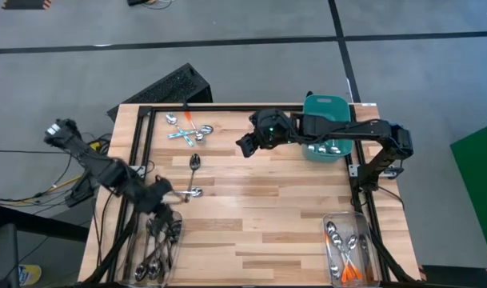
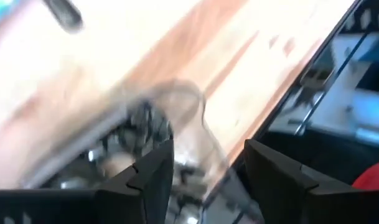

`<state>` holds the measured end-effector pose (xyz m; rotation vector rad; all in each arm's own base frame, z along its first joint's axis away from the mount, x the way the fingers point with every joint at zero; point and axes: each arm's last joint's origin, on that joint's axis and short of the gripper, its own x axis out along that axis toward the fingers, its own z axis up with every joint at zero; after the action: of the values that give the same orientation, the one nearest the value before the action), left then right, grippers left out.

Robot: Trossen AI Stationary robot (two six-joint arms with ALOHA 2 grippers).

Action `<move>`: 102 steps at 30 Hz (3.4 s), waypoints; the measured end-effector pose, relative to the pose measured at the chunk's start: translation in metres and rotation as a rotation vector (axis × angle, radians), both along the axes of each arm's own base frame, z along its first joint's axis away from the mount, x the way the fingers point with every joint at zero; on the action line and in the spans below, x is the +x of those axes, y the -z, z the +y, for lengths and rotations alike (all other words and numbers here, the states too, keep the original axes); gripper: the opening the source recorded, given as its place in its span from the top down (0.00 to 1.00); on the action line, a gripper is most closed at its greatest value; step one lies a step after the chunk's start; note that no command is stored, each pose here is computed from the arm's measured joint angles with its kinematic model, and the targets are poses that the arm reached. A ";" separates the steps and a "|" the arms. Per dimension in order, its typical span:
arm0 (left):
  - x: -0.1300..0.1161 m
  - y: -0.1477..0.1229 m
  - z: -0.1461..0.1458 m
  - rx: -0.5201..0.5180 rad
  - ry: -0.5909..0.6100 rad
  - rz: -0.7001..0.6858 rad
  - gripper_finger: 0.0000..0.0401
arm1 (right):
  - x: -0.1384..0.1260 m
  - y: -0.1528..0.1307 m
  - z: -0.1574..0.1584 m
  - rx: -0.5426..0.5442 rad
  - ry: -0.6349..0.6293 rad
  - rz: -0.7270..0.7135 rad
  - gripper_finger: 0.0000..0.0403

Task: Sort silverware by color (type)
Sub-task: Put the black spoon into the left transparent bin

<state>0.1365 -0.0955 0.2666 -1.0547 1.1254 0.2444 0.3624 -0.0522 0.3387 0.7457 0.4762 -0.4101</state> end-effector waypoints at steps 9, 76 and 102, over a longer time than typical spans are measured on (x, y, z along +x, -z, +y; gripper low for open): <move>0.016 -0.005 0.051 0.177 -0.197 -0.100 0.55 | -0.002 -0.001 -0.013 -0.053 -0.049 0.009 0.56; 0.034 0.003 0.094 0.296 -0.226 -0.038 0.99 | -0.015 0.012 -0.032 -0.218 -0.195 0.205 0.56; -0.015 0.003 -0.038 -0.157 -0.113 0.139 1.00 | -0.013 0.011 -0.024 -0.281 -0.248 0.207 0.56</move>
<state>0.1210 -0.1337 0.2636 -1.2581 1.2265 0.3268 0.3496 -0.0765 0.3278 0.3673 0.6816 -0.3142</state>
